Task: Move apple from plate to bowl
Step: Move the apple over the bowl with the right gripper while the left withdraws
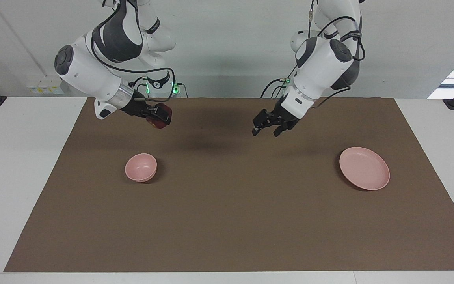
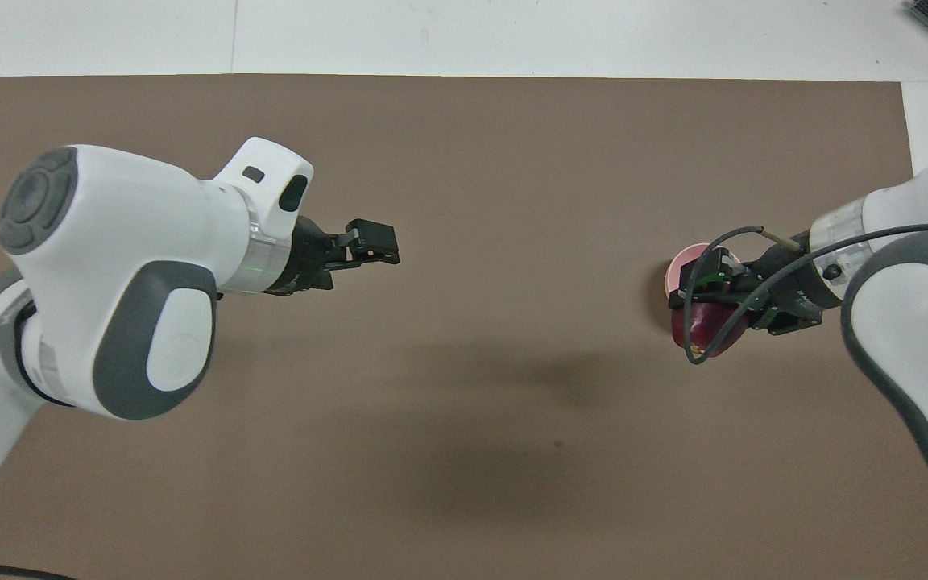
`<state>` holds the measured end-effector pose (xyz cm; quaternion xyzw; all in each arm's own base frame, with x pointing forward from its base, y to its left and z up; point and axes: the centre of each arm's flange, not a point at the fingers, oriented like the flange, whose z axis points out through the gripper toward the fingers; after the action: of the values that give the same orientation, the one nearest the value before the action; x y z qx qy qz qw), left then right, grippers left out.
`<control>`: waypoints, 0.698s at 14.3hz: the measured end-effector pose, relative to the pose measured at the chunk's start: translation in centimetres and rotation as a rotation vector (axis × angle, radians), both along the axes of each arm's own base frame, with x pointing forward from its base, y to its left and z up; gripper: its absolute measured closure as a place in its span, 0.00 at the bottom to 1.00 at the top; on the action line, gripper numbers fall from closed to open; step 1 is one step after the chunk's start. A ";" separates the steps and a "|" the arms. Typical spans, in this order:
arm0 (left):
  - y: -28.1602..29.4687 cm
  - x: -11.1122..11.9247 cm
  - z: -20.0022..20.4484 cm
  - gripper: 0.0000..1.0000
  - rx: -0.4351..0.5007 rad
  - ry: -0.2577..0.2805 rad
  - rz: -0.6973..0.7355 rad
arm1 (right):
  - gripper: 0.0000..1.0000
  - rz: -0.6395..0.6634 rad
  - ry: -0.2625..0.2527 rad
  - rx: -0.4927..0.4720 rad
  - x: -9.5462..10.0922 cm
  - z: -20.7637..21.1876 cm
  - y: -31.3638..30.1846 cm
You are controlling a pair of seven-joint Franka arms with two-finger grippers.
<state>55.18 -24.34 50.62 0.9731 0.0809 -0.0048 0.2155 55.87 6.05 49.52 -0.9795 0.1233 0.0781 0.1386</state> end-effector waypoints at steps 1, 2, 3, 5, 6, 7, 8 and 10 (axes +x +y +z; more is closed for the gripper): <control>1.8 0.5 -0.2 0.00 0.006 0.000 -0.025 | 0.21 0.075 -0.065 -0.058 0.8 -0.5 0.0; 3.0 0.8 -0.3 0.00 0.019 -0.001 -0.047 | 0.21 0.140 -0.115 -0.097 1.7 -1.3 -0.2; 4.2 1.0 -0.5 0.00 0.053 -0.006 -0.067 | 0.21 0.204 -0.161 -0.133 2.6 -2.2 -0.4; 5.6 1.2 -0.7 0.00 0.157 -0.030 -0.104 | 0.21 0.299 -0.231 -0.192 4.2 -4.0 -0.9; 5.9 1.2 -0.5 0.00 0.199 -0.045 -0.118 | 0.21 0.324 -0.250 -0.212 4.8 -4.8 -0.9; 6.3 1.3 0.0 0.00 0.230 -0.059 -0.126 | 0.21 0.341 -0.257 -0.221 5.3 -5.7 -0.9; 6.9 1.5 0.9 0.00 0.253 -0.069 -0.131 | 0.21 0.357 -0.254 -0.224 5.5 -6.6 -1.0; 8.9 2.0 3.8 0.00 0.294 -0.102 -0.139 | 0.21 0.375 -0.244 -0.226 5.8 -8.0 -1.2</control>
<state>57.17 -15.47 54.37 0.9964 0.0019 0.0416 0.0739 61.68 4.81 41.48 -0.9967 -0.0705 -0.0307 0.0251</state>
